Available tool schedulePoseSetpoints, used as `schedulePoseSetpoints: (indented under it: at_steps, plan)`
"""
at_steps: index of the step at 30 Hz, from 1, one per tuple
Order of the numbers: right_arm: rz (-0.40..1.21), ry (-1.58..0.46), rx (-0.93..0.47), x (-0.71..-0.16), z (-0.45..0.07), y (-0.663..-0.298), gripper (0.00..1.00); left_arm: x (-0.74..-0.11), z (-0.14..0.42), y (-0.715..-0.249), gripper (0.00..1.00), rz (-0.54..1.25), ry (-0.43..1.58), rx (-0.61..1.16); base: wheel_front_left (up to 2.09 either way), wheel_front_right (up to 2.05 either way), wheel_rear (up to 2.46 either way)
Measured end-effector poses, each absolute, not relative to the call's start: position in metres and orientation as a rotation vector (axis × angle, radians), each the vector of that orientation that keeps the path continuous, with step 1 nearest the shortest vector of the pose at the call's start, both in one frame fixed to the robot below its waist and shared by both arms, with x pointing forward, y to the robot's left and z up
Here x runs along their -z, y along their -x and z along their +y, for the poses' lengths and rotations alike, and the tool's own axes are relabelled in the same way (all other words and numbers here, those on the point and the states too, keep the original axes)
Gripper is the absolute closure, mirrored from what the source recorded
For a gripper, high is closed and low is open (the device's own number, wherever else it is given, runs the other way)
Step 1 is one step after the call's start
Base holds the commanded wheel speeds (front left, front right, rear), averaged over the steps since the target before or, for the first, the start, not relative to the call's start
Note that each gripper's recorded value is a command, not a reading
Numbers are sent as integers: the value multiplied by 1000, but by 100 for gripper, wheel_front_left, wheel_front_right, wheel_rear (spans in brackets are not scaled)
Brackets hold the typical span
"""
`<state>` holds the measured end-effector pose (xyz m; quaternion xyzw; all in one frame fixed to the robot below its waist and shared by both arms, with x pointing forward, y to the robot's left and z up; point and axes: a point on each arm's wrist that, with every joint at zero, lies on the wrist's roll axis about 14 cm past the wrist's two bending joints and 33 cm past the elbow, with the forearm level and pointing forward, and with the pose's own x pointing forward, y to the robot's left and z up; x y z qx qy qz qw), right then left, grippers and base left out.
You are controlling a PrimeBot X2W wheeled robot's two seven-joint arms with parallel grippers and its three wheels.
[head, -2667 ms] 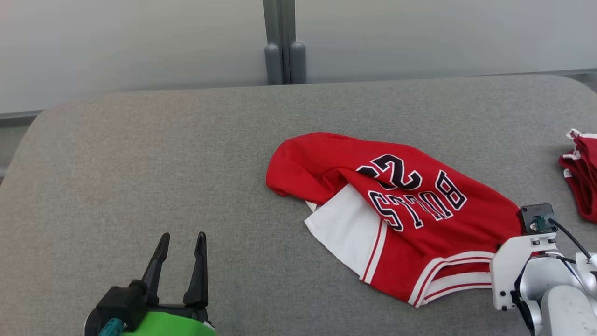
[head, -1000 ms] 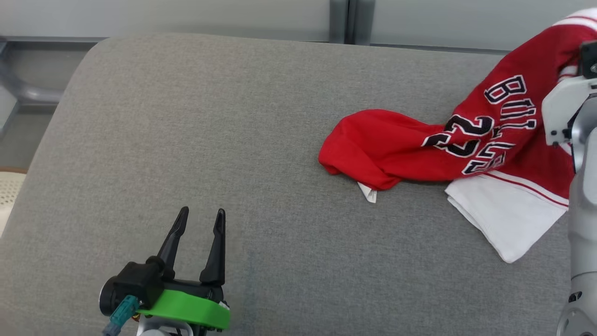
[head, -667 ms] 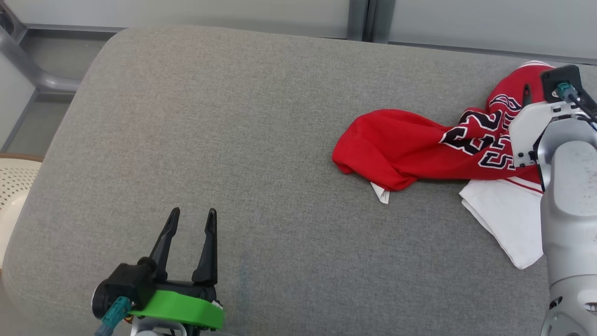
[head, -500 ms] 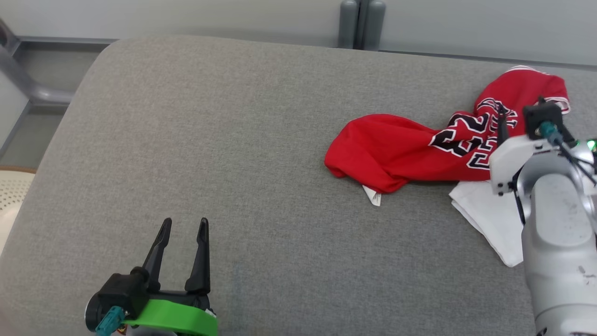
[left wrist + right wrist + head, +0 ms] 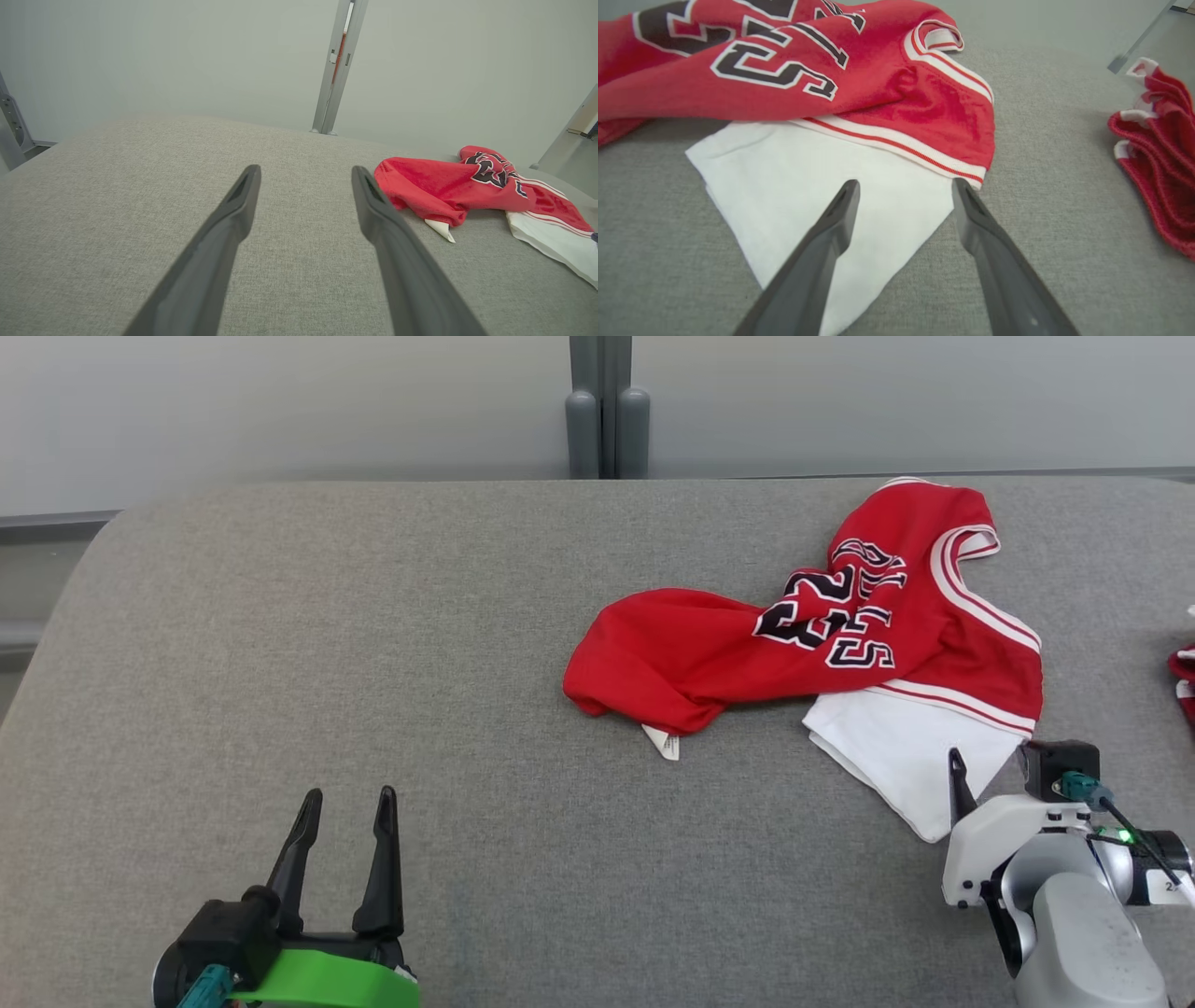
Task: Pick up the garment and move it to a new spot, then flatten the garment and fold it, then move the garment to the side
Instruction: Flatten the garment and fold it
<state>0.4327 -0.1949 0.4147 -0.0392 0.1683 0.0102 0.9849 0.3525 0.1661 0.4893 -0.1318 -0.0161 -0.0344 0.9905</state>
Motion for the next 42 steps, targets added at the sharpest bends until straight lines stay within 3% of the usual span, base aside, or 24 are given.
schedulePoseSetpoints:
  at_steps: [18, 19, 21, 22, 30, 42]
  plan:
    - [569, -22, -9, -370, -188, -421, 0, -483, 171, -351, 0, -13, 257, 53, 0, 0, 0]
    - [577, -35, -13, -369, -186, -422, 27, -483, 171, -351, 0, -12, 257, 53, 0, 0, 0]
    - [581, -37, -18, -368, -184, -424, 97, -482, 172, -352, 0, -9, 256, 52, 0, 0, 0]
    - [581, -37, -20, -368, -183, -426, 100, -482, 172, -352, 0, -9, 255, 52, 0, 0, 0]
    - [569, -9, -5, -371, -189, -426, 100, -480, 174, -356, 0, -3, 251, 49, 0, 0, 0]
    - [551, 94, 276, -409, -293, -377, 100, -486, 167, -358, 0, -22, 254, 70, 0, 0, 0]
